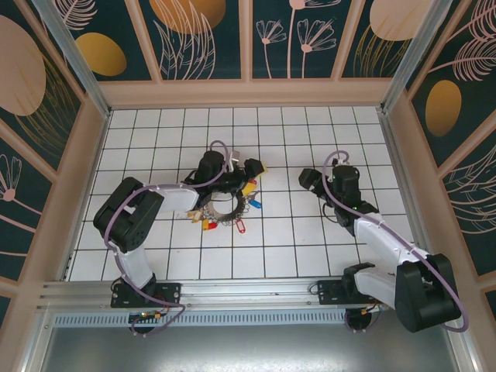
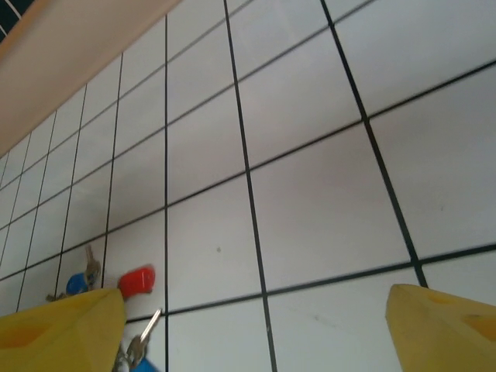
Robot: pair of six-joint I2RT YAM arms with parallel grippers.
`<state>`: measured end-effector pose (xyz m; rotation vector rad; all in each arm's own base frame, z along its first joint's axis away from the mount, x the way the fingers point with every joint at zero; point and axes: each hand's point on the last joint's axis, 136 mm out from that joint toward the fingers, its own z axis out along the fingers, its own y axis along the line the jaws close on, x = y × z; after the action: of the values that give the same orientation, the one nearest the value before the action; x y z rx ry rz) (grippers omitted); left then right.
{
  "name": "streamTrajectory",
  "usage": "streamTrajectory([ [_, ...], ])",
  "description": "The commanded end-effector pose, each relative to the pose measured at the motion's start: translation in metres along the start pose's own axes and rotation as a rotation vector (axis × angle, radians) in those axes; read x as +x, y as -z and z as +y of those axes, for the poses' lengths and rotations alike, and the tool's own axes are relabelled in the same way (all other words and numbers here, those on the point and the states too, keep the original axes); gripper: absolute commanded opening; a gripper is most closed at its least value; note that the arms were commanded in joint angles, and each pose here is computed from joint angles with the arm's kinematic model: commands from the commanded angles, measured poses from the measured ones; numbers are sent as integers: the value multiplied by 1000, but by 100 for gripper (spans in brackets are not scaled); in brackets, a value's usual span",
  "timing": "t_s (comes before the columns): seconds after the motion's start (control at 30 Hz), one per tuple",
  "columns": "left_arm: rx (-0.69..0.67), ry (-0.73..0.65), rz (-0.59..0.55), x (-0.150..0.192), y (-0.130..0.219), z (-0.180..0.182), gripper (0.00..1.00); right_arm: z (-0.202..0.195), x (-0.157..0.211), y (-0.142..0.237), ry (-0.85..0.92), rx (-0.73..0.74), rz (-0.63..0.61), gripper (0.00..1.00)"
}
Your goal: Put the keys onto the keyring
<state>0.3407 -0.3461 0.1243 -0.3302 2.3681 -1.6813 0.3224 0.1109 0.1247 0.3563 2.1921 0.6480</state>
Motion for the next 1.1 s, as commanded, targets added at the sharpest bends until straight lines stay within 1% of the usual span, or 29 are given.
streamTrajectory([
  [0.0,67,-114,14,-13,4,-47,99,11,22,5,75,-63,127,81],
  [0.03,59,-154,12,-17,9,-55,99,14,27,5,103,-78,150,79],
  [0.07,50,-200,-3,-23,17,-65,99,16,31,4,131,-76,168,81],
  [0.1,4,-228,-19,-31,25,-62,99,21,38,1,165,-80,186,85],
  [0.13,-29,-266,-51,-39,39,-68,99,31,47,0,224,-121,210,85],
  [0.17,-89,-299,-86,-50,52,-66,99,46,57,0,307,-168,220,84],
  [0.23,-194,-367,-145,-70,78,-58,99,78,75,2,498,-279,198,81],
  [0.27,-238,-389,-172,-79,93,-53,99,98,86,6,610,-365,170,80],
  [0.33,-307,-413,-220,-94,117,-41,99,122,104,17,820,-509,104,74],
  [0.4,-379,-457,-265,-104,139,-27,99,132,118,26,1012,-613,25,73],
  [0.43,-418,-477,-284,-107,148,-20,99,136,124,28,1081,-656,13,71],
  [0.5,-514,-536,-317,-111,163,-4,99,137,138,24,1205,-704,34,65],
  [0.57,-597,-593,-336,-113,173,9,99,130,153,11,1311,-706,110,64],
  [0.6,-651,-629,-348,-115,179,16,99,126,155,-1,1333,-677,156,58],
  [0.63,-709,-645,-367,-118,186,25,99,123,160,-8,1360,-669,193,55],
  [0.67,-770,-660,-398,-122,196,32,99,124,165,-14,1394,-677,211,54],
  [0.73,-850,-683,-443,-125,210,42,99,131,171,-25,1425,-672,193,55],
  [0.8,-880,-685,-476,-124,217,49,99,139,175,-37,1432,-672,192,55],
  [0.87,-870,-688,-484,-120,217,56,99,140,179,-50,1463,-650,209,56],
  [0.9,-865,-691,-478,-117,215,61,99,137,180,-58,1496,-611,209,58],
  [1.0,-883,-693,-464,-115,214,70,99,123,172,-75,1587,-502,177,58],
  [1.07,-886,-690,-464,-116,214,71,99,118,170,-78,1603,-497,196,54],
])
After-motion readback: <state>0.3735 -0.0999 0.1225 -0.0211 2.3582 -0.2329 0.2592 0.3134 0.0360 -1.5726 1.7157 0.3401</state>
